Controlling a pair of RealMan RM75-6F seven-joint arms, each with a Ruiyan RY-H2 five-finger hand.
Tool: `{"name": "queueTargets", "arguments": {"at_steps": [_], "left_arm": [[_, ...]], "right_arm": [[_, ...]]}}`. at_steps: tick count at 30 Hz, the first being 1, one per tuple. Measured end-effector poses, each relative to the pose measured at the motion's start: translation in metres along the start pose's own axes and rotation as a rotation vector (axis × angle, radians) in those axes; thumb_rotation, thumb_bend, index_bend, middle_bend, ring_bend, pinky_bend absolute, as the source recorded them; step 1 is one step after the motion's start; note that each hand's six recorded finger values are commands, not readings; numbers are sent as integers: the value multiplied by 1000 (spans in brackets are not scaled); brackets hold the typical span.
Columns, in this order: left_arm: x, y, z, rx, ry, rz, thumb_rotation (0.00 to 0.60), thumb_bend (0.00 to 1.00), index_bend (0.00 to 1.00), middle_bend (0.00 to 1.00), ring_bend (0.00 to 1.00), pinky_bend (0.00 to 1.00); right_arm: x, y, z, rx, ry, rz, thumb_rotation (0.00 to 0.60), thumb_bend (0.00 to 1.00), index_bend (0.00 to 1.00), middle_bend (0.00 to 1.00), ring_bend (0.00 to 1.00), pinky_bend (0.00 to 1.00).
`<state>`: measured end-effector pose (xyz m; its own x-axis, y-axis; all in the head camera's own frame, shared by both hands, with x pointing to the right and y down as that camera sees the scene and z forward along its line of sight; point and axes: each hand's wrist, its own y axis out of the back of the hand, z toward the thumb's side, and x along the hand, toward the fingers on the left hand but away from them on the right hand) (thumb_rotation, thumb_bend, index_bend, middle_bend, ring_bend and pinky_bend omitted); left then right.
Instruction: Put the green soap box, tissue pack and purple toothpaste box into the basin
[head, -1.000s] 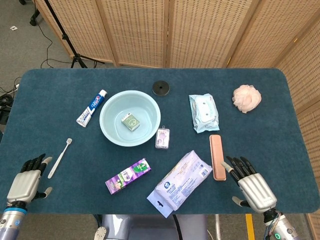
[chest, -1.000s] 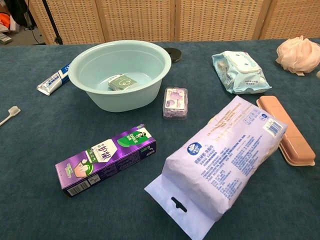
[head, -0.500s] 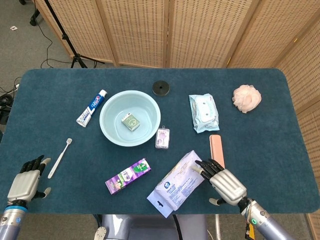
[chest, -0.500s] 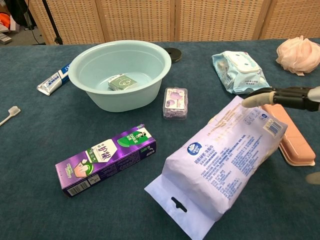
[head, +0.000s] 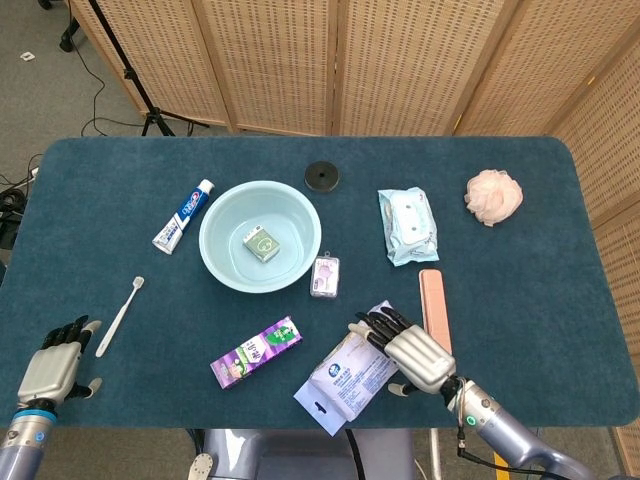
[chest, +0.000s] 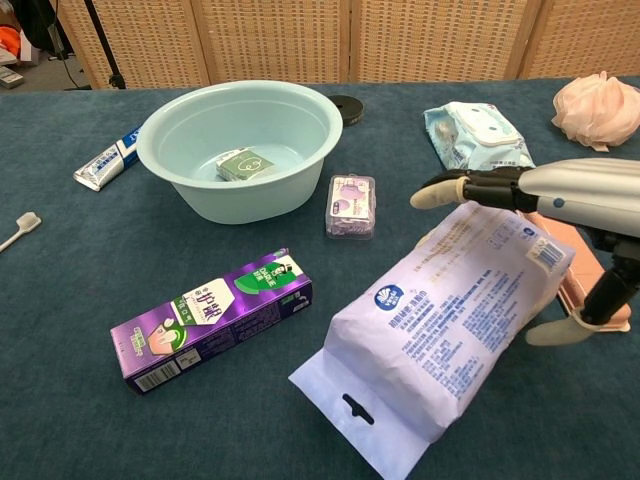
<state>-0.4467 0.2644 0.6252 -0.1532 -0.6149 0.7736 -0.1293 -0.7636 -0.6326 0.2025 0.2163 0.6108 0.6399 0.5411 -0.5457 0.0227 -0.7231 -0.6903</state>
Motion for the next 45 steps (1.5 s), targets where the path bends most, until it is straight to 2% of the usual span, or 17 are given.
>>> {"name": "queueTargets", "arguments": {"at_steps": [7, 12, 28, 31, 34, 39, 45], "left_arm": [[0, 1, -2, -8, 7, -1, 600, 274, 77, 0, 0, 0], [-1, 1, 0, -13, 2, -4, 600, 275, 78, 0, 0, 0], [1, -1, -2, -13, 12, -11, 600, 277, 78, 0, 0, 0], [1, -1, -2, -14, 14, -13, 600, 278, 77, 0, 0, 0], [2, -2, -3, -18, 17, -12, 600, 280, 77, 0, 0, 0], [2, -2, -3, -21, 17, -12, 600, 282, 78, 0, 0, 0], [2, -2, -3, -21, 18, -15, 600, 285, 77, 0, 0, 0]], "right_arm": [[-6, -5, 15, -3, 33, 22, 600, 53, 0, 0, 0, 0], [-7, -16, 21, -36, 37, 56, 600, 53, 0, 0, 0, 0], [-20, -51, 27, -47, 52, 134, 600, 53, 2, 0, 0, 0], [-22, -55, 28, -50, 53, 138, 600, 55, 65, 0, 0, 0], [-22, -56, 29, -47, 52, 122, 600, 80, 185, 22, 3, 53], [-24, -51, 28, -44, 46, 68, 600, 105, 381, 183, 137, 207], [-23, -40, 28, -28, 40, 5, 600, 131, 469, 229, 202, 268]]}}
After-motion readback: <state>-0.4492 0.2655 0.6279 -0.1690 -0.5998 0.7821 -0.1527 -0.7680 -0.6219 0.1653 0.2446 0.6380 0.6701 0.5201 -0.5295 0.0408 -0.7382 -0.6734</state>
